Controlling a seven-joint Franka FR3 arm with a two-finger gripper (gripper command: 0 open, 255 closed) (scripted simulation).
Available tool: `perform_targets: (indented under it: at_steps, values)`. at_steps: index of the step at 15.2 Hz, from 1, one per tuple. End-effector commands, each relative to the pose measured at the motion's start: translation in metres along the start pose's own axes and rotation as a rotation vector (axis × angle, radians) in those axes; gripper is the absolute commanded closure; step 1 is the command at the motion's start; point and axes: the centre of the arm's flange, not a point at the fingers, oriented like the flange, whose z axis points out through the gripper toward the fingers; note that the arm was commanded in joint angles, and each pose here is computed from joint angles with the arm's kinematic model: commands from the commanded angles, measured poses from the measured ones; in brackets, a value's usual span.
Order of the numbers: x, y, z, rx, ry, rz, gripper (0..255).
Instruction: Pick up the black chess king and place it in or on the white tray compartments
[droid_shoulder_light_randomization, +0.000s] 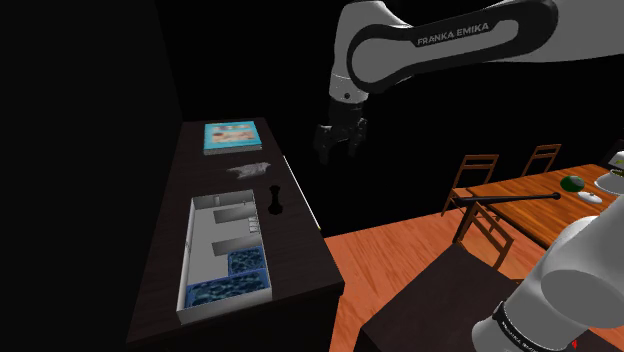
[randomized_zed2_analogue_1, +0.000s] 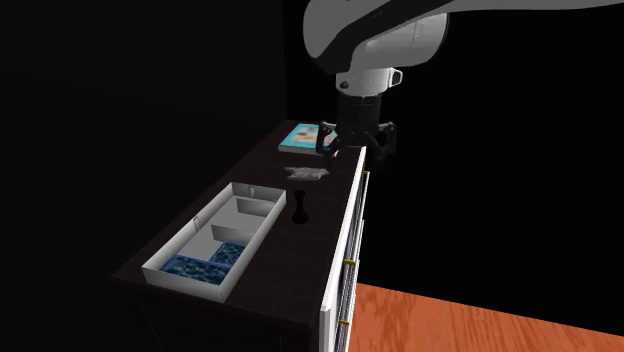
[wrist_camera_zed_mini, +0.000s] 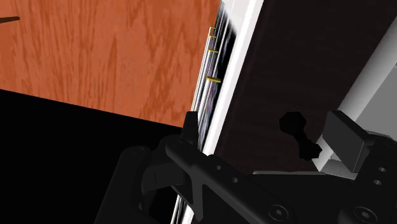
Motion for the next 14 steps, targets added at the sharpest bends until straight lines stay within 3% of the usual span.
perform_targets:
  at_steps: [1,14]
  values:
    - [0.016,-0.015,0.013,0.002,-0.006,0.005,0]
    - [0.131,-0.107,0.106,0.013,-0.046,0.034,0]
